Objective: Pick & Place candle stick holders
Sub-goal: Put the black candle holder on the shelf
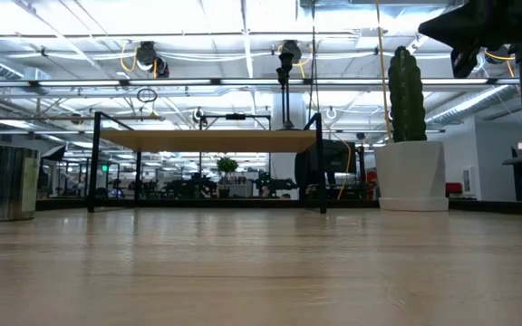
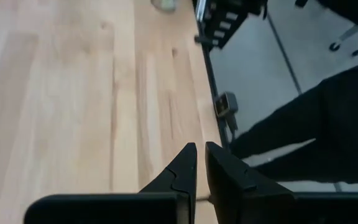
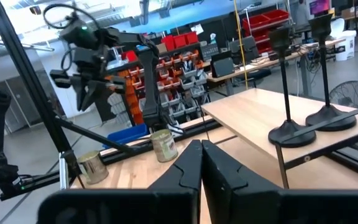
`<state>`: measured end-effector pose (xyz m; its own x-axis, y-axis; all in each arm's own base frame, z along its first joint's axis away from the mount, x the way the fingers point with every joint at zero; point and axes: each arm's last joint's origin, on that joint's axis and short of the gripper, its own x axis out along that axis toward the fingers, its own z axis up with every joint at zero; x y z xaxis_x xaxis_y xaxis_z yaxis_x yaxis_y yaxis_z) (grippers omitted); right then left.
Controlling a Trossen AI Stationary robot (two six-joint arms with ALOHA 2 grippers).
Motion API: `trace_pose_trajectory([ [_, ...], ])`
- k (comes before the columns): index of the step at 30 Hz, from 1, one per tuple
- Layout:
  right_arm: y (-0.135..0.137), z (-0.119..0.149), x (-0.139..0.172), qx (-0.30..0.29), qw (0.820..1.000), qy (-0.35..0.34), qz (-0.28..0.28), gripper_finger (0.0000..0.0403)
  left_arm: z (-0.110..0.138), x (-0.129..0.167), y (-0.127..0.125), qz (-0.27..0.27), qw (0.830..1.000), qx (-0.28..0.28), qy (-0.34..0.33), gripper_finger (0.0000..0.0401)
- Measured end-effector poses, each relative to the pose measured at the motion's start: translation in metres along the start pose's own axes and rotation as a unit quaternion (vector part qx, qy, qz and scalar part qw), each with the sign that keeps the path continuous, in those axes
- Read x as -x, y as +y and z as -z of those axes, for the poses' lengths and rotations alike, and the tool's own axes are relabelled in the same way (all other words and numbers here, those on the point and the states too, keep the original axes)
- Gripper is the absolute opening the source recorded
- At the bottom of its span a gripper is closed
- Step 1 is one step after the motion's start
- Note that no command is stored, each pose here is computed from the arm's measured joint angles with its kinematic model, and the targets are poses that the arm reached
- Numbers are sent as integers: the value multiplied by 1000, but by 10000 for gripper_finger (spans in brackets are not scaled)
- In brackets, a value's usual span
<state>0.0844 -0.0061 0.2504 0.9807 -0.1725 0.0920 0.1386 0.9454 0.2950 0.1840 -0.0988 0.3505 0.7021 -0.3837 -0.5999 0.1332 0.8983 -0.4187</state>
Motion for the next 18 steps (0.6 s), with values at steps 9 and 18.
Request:
trace_pose_trajectory([
  [9,-2,4,4,0,1000,-9,-3,0,8,-27,-34,4,988,125,86,37],
  [18,-2,3,5,-3,1000,-13,-3,0,34,-30,-58,-32,971,211,112,37],
])
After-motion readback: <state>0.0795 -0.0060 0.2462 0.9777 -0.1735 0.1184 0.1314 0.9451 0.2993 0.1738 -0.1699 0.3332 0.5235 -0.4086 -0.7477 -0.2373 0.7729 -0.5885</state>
